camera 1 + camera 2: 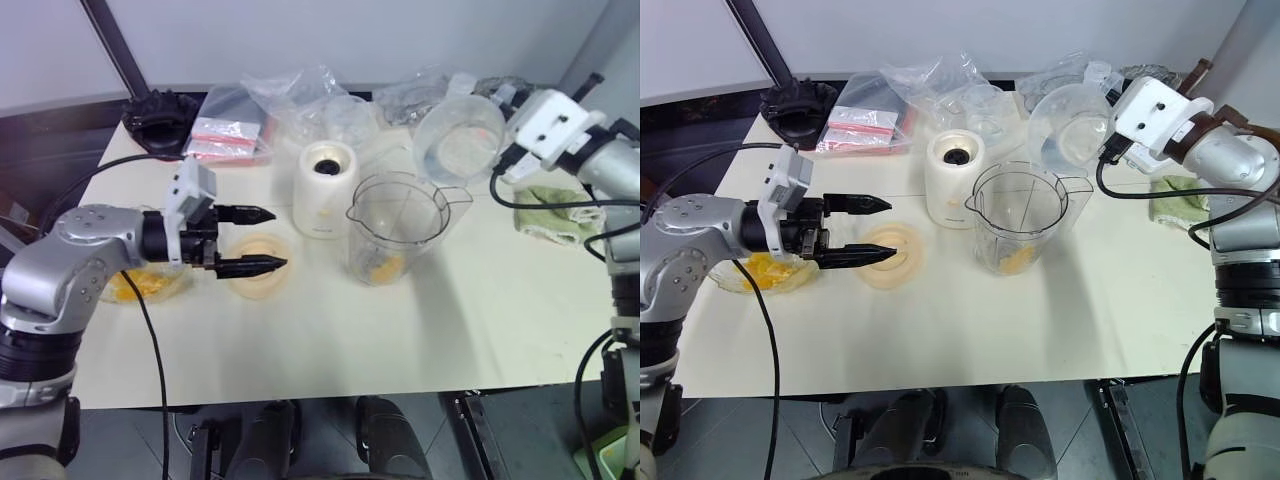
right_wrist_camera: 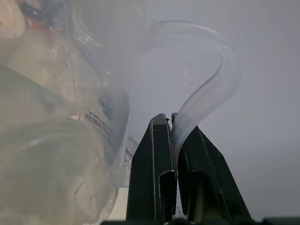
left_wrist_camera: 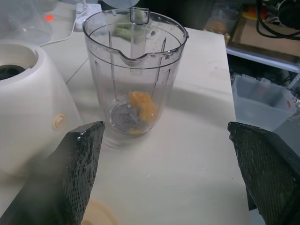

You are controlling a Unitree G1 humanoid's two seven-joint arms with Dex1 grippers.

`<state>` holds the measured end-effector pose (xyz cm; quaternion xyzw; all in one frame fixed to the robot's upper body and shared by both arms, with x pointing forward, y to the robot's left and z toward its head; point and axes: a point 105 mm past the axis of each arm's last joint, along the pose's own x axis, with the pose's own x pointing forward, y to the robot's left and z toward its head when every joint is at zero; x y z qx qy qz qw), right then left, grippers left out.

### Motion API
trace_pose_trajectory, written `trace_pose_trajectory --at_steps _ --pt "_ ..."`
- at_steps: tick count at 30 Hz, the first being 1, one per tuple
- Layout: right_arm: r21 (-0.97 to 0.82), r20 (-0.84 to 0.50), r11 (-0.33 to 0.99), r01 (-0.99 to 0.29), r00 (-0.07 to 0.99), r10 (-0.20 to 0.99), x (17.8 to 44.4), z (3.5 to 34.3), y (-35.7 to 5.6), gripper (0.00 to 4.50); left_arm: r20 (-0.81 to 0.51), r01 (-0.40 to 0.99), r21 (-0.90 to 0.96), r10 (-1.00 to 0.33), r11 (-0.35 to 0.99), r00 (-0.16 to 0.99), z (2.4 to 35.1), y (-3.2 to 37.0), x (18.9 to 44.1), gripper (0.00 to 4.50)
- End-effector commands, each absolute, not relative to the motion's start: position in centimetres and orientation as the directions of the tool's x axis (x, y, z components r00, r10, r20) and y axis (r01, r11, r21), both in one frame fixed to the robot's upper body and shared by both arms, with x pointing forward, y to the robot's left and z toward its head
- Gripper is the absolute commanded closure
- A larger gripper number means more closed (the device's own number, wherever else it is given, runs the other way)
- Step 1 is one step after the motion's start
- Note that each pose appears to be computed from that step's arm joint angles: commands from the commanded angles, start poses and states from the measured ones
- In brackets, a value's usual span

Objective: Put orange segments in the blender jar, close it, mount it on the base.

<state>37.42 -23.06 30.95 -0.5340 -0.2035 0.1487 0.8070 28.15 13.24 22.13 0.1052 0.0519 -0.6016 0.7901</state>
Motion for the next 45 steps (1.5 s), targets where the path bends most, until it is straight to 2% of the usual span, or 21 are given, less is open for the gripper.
trace_pose_trajectory --at_steps 1,27,39,43,45 --pt "-0.926 0.264 0.367 0.085 0.842 0.471 36.5 33.7 -22.8 4.45 -0.192 0.958 0.148 -0.943 0.247 0.273 22.9 13.1 28.0 0.11" --pt "-0.960 0.266 0.221 0.173 0.815 0.515 36.4 33.9 -22.0 4.45 -0.184 0.956 0.154 -0.944 0.249 0.275 23.2 12.9 28.1 0.11" --pt "-0.961 0.268 0.201 0.189 0.814 0.516 36.4 33.9 -22.0 4.45 -0.181 0.957 0.155 -0.945 0.247 0.274 23.3 12.9 28.2 0.11" --pt "-0.933 0.303 0.325 0.152 0.818 0.489 36.6 34.0 -22.6 4.45 -0.179 0.956 0.153 -0.945 0.249 0.275 23.3 12.9 28.2 0.11" --pt "-0.878 0.340 0.466 0.111 0.830 0.442 36.8 34.3 -23.5 4.45 -0.176 0.956 0.151 -0.945 0.250 0.275 23.3 12.9 28.2 0.11"
